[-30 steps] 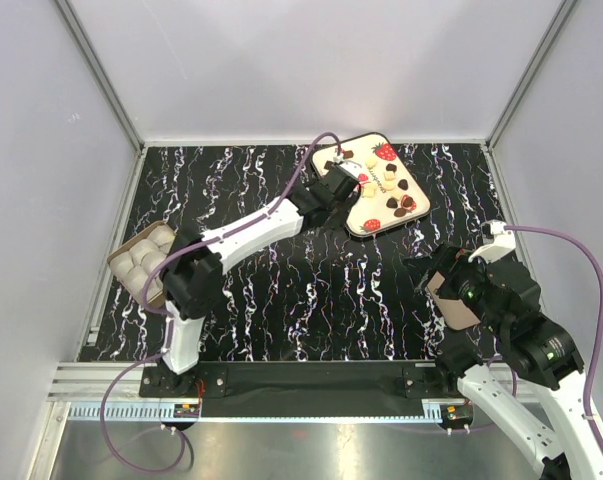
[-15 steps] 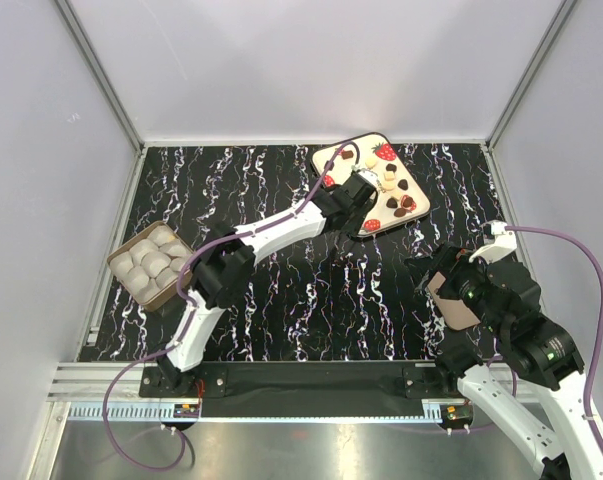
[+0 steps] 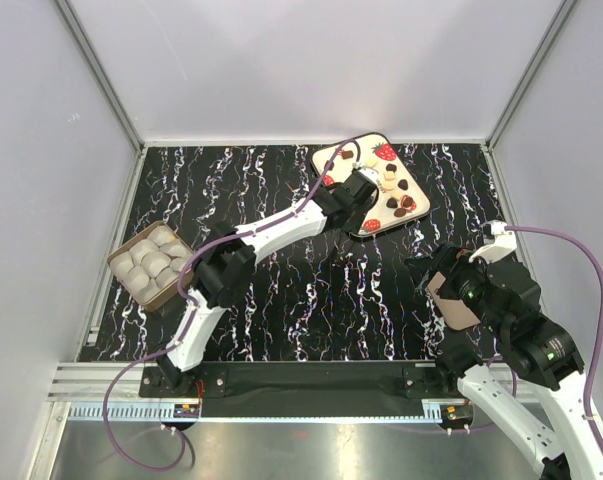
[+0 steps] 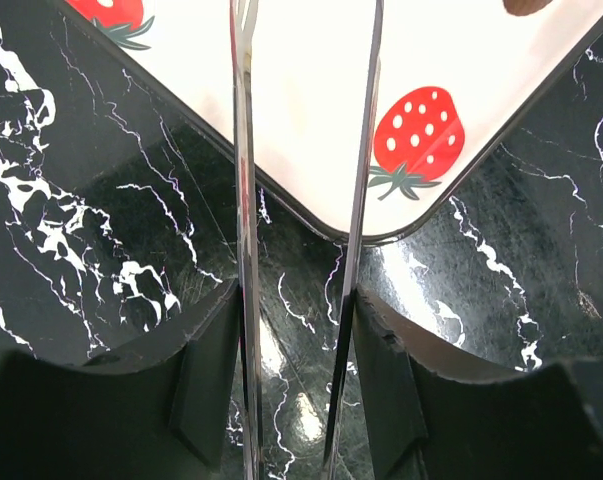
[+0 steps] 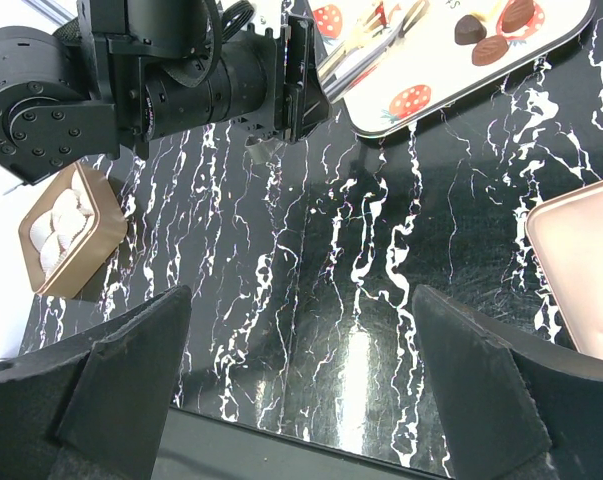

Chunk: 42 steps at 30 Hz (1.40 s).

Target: Pack the chocolate

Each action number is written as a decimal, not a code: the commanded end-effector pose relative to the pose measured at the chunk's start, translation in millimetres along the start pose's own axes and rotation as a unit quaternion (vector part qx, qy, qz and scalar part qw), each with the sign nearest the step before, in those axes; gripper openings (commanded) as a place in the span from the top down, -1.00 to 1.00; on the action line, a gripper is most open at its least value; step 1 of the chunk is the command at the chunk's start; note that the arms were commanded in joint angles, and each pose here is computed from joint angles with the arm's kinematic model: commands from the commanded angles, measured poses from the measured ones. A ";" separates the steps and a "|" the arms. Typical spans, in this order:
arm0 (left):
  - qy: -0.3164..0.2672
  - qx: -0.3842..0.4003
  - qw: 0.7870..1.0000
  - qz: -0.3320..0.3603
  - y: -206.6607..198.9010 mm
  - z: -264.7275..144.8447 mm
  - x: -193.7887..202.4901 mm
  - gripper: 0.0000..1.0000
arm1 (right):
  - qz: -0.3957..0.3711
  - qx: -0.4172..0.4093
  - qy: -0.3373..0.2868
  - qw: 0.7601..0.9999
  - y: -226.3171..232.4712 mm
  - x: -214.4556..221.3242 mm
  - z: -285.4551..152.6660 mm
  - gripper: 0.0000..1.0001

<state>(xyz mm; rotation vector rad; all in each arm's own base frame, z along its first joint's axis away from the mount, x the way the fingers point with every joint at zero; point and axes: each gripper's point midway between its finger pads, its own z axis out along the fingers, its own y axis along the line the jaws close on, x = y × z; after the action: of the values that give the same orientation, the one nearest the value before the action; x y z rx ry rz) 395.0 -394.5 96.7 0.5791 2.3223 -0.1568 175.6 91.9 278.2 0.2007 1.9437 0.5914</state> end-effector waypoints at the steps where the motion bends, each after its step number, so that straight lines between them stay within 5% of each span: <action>1: -0.041 0.005 0.999 -0.007 -6.2 -2.4 -29.0 0.01 | -0.005 0.001 -0.025 1.000 3.0 -15.5 -5.0 -0.99; 20: -0.036 -0.020 0.999 -0.005 6.6 -16.8 -30.1 0.25 | -0.004 0.004 -0.032 0.999 -0.3 -17.2 -13.1 -1.00; 34: -0.083 -0.061 0.994 -0.040 50.2 -122.7 -62.9 0.34 | 0.006 -0.011 -0.032 0.999 5.0 -16.2 -13.4 -0.99; 42: -0.081 -0.148 0.979 -0.114 129.3 -191.7 -32.6 0.29 | 0.017 -0.038 -0.007 0.999 14.4 -2.9 -6.1 -0.99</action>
<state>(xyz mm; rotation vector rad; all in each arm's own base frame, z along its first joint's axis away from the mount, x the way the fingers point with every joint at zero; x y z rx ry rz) 357.5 -293.6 243.4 0.3271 2.2153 -0.0571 168.8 90.8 280.9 0.2046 1.9356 0.6143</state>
